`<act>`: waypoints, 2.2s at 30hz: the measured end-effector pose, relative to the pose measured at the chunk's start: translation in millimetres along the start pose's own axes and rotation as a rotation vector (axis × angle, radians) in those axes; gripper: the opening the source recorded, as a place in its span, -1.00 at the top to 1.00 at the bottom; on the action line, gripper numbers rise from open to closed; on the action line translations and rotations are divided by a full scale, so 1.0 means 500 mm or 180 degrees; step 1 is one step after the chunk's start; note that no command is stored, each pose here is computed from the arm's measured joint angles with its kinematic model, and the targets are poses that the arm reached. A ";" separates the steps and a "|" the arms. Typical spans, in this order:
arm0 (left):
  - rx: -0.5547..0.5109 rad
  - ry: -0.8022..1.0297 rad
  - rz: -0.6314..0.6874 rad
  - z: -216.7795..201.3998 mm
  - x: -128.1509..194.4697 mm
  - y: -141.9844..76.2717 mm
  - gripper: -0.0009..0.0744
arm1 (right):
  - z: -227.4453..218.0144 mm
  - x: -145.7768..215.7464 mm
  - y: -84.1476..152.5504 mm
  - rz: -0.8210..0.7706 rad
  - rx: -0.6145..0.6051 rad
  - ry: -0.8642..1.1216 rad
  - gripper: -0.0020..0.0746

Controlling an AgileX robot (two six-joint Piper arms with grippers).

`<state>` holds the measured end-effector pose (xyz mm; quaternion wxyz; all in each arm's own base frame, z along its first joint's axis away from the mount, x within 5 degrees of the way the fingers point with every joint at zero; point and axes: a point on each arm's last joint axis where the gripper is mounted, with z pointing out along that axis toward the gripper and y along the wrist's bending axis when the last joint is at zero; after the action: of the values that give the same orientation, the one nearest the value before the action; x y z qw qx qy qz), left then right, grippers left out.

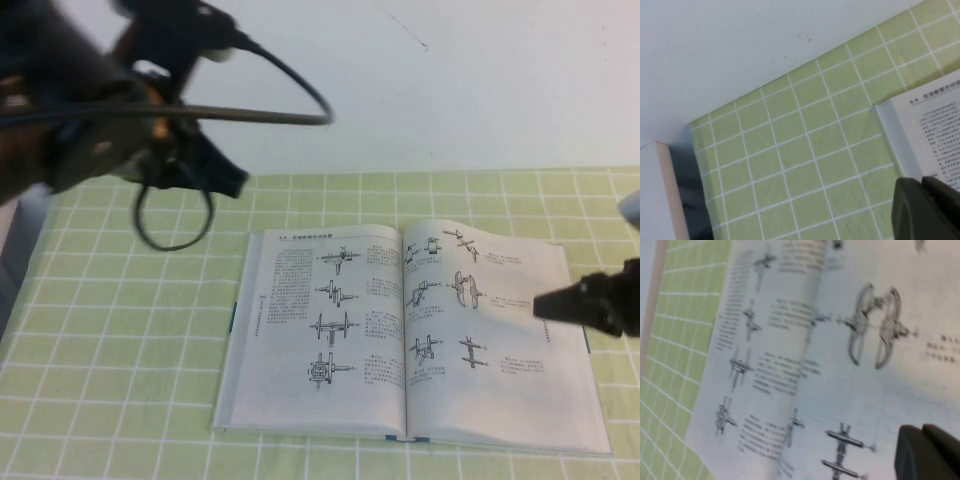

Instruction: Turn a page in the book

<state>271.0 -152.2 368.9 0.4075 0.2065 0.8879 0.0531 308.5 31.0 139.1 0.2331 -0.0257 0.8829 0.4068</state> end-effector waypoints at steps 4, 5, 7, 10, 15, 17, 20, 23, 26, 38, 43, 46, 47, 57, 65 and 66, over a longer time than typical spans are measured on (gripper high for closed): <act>0.0110 -0.0277 -0.0216 -0.044 0.051 0.041 0.99 | -0.060 -0.027 0.072 -0.0486 0.0048 -0.0314 0.95; 0.0121 -0.0342 -0.0239 -0.056 0.069 0.048 0.99 | -0.078 -0.033 0.092 -0.0637 0.0081 -0.0405 0.95; 0.0130 -0.0500 -0.0275 -0.087 0.103 0.060 0.99 | -0.110 -0.039 0.126 -0.0946 0.0171 -0.0557 0.95; 0.0210 -0.0706 -0.0342 -0.120 0.163 0.063 0.99 | -0.159 -0.044 0.176 -0.1348 0.0360 -0.0815 0.95; 0.0315 -0.1039 -0.0587 -0.170 0.254 0.068 0.99 | -0.239 -0.028 0.250 -0.1788 0.0701 -0.1330 0.95; 0.0346 -0.1176 -0.0660 -0.187 0.290 0.070 0.99 | -0.261 -0.013 0.271 -0.1929 0.0787 -0.1478 0.95; 0.0391 -0.1322 -0.0718 -0.197 0.338 0.068 0.99 | -0.289 0.020 0.296 -0.2140 0.0926 -0.1672 0.95; 0.0468 -0.1495 -0.0803 -0.201 0.376 0.064 0.99 | -0.310 0.060 0.309 -0.2238 0.1068 -0.1854 0.95; 0.0563 -0.1723 -0.0853 -0.203 0.404 0.057 0.99 | -0.329 0.106 0.320 -0.2415 0.1227 -0.2042 0.95; 0.0661 -0.1652 -0.0753 -0.149 0.477 0.028 0.99 | -0.341 0.218 0.314 -0.2821 0.1510 -0.2327 0.95; 0.0639 -0.1530 -0.0742 -0.138 0.491 0.025 0.99 | -0.341 0.218 0.313 -0.2796 0.1517 -0.2345 0.95; 0.0616 -0.1475 -0.0744 -0.137 0.493 0.026 0.99 | -0.342 0.218 0.313 -0.2771 0.1507 -0.2366 0.95; 0.0611 -0.1464 -0.0744 -0.136 0.494 0.026 0.99 | -0.342 0.217 0.313 -0.2768 0.1509 -0.2372 0.95; 0.0604 -0.1453 -0.0746 -0.136 0.495 0.027 0.99 | -0.342 0.217 0.314 -0.2757 0.1499 -0.2385 0.95; 0.0605 -0.1452 -0.0751 -0.136 0.495 0.027 0.99 | -0.337 0.221 0.321 -0.2761 0.1317 -0.2350 0.95; 0.0606 -0.1452 -0.0757 -0.136 0.495 0.027 0.99 | -0.337 0.221 0.321 -0.2738 0.1296 -0.2358 0.95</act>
<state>80.4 -33.6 243.8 0.5791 0.1448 0.7922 -0.1268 106.5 31.0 299.1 0.6690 -0.1920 0.7135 0.0806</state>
